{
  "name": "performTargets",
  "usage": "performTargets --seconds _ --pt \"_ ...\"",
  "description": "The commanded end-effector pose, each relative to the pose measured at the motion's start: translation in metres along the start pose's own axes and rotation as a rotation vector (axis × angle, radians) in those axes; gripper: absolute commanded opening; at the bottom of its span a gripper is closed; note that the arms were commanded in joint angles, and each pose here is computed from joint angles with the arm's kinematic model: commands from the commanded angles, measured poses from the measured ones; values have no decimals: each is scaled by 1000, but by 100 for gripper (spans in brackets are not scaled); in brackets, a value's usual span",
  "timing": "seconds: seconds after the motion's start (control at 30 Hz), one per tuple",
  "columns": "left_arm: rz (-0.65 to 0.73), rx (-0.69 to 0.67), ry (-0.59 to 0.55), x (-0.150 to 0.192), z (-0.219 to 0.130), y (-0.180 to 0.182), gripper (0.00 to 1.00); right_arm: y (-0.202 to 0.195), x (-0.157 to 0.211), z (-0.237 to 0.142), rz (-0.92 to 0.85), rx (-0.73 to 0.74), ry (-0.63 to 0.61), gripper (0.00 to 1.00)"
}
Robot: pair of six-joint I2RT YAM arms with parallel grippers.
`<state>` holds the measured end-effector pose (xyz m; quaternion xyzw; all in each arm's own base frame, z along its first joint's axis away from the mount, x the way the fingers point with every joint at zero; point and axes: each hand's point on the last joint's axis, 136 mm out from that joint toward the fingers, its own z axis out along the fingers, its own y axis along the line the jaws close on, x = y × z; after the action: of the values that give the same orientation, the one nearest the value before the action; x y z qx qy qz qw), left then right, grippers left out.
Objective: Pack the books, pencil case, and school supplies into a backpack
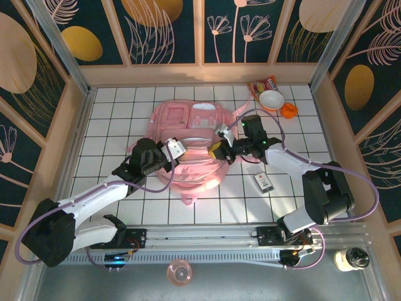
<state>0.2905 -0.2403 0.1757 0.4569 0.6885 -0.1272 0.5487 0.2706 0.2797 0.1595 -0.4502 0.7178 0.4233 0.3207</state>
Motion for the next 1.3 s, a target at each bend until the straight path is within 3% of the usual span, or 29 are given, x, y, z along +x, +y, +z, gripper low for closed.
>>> performTargets --seconds 0.0,0.07,0.17,0.47,0.7,0.77,0.83,0.9,1.07,1.27 --pt "0 -138 -118 -36 -6 31 0 18 -15 -10 124 -24 9 0" --pt "3 -143 -107 -35 -5 32 0 22 -20 -13 176 -28 4 5" --pt "0 -136 -107 -38 -3 32 0 30 -28 -14 240 -52 0 0" --pt "-74 -42 -208 -65 6 12 0 63 -57 16 423 -103 -47 0" --pt "-94 -6 -258 -73 6 4 0 60 -62 35 630 -58 -116 0" --pt "-86 -20 -263 -72 3 6 0 59 -65 29 618 -29 -133 11" --pt "-84 -23 -263 -69 -1 7 0 52 -66 16 620 30 -147 29" --pt "-91 -5 -274 -67 -5 8 0 42 -62 3 681 66 -161 36" --pt "-63 32 -296 -65 -14 5 0 10 -36 -22 945 153 -182 44" --pt "-43 90 -305 -65 -14 -5 0 6 -47 -20 1005 87 -221 45"
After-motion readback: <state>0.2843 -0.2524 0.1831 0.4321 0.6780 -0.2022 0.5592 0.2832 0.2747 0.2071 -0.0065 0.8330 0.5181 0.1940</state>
